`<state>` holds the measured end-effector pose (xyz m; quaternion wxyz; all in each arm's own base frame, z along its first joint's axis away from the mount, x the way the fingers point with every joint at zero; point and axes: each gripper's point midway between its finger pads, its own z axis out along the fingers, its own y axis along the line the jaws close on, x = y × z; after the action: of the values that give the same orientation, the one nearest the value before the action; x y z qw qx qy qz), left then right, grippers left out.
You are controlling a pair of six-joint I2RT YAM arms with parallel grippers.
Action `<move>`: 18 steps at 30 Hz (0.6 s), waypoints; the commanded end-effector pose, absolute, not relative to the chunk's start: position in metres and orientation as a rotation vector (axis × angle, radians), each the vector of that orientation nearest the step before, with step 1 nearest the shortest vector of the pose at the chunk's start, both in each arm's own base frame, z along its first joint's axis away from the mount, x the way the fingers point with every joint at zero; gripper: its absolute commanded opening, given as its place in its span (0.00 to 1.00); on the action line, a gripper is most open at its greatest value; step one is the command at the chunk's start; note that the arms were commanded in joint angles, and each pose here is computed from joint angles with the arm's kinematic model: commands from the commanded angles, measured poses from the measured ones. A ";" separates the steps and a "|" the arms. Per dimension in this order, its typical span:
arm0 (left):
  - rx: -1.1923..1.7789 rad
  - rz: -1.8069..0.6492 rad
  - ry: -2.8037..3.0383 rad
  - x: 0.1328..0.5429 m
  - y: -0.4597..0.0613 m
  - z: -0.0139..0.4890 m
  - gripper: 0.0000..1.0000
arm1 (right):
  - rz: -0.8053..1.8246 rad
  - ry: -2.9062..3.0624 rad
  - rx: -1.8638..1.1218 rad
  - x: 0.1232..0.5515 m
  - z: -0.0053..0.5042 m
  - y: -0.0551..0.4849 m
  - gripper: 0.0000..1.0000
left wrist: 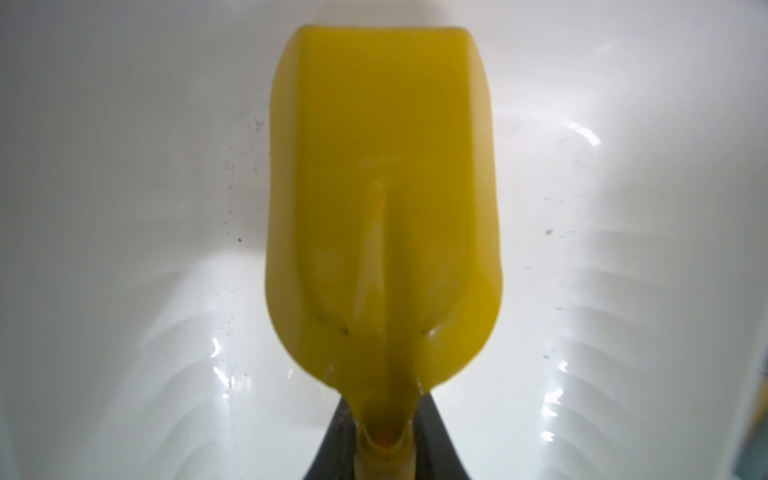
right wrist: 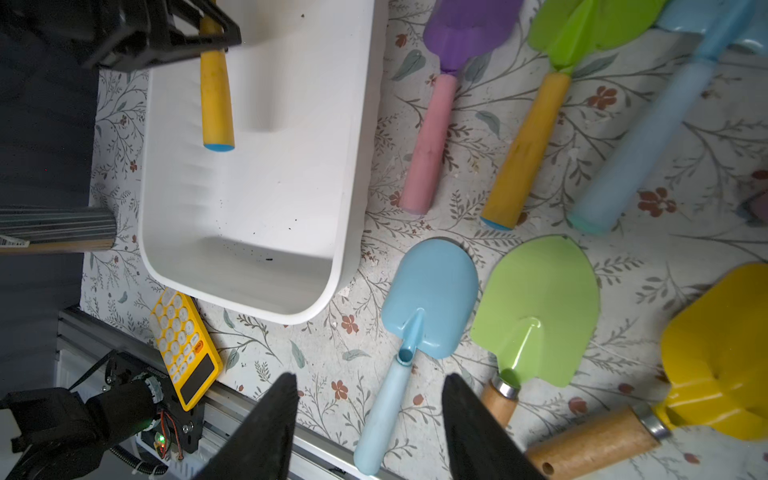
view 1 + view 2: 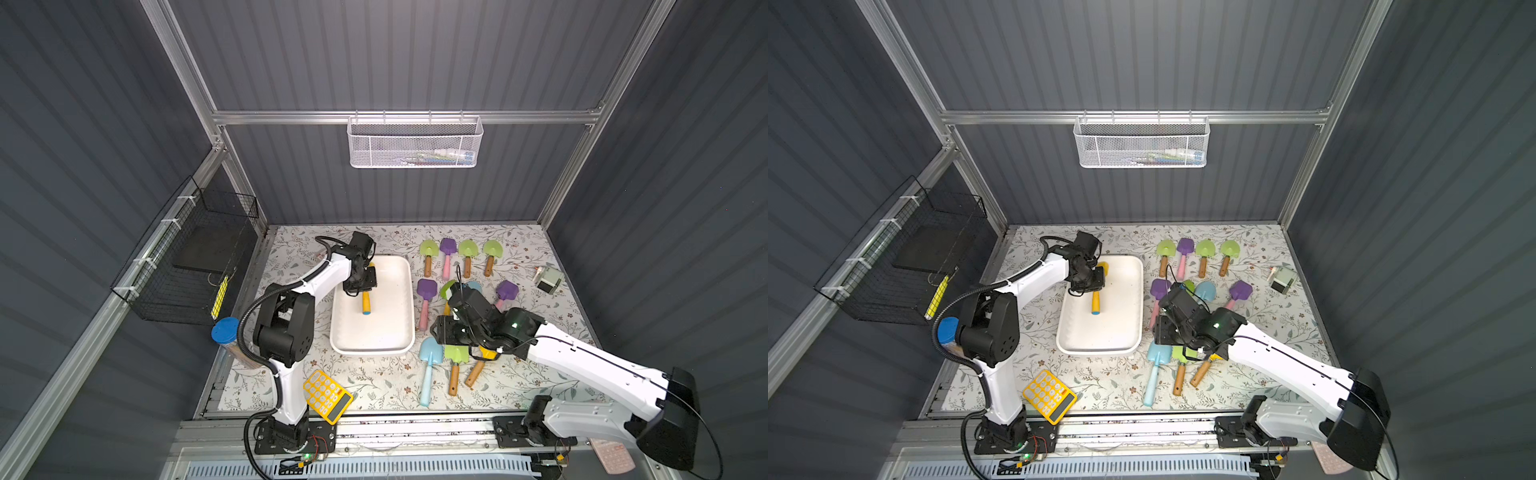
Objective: Take the shovel out of the storage box
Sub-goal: Pick up the shovel from the storage box.
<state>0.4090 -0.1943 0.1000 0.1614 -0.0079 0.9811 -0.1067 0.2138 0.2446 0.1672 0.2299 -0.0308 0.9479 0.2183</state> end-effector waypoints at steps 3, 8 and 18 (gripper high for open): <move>-0.007 -0.446 2.726 0.401 -0.219 0.157 0.00 | 0.700 2.517 -0.171 0.230 0.192 0.286 0.63; 0.016 -0.502 2.703 0.392 -0.235 0.174 0.00 | 0.796 2.482 -0.240 0.238 0.201 0.322 0.66; 0.051 -0.611 2.672 0.368 -0.263 0.197 0.00 | 0.954 2.423 -0.213 0.267 0.207 0.357 0.65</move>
<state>0.3796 -0.2568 0.1676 0.1853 0.0209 0.9642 -0.1885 0.2590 0.3472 0.1991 0.2605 -0.0787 0.9065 0.3227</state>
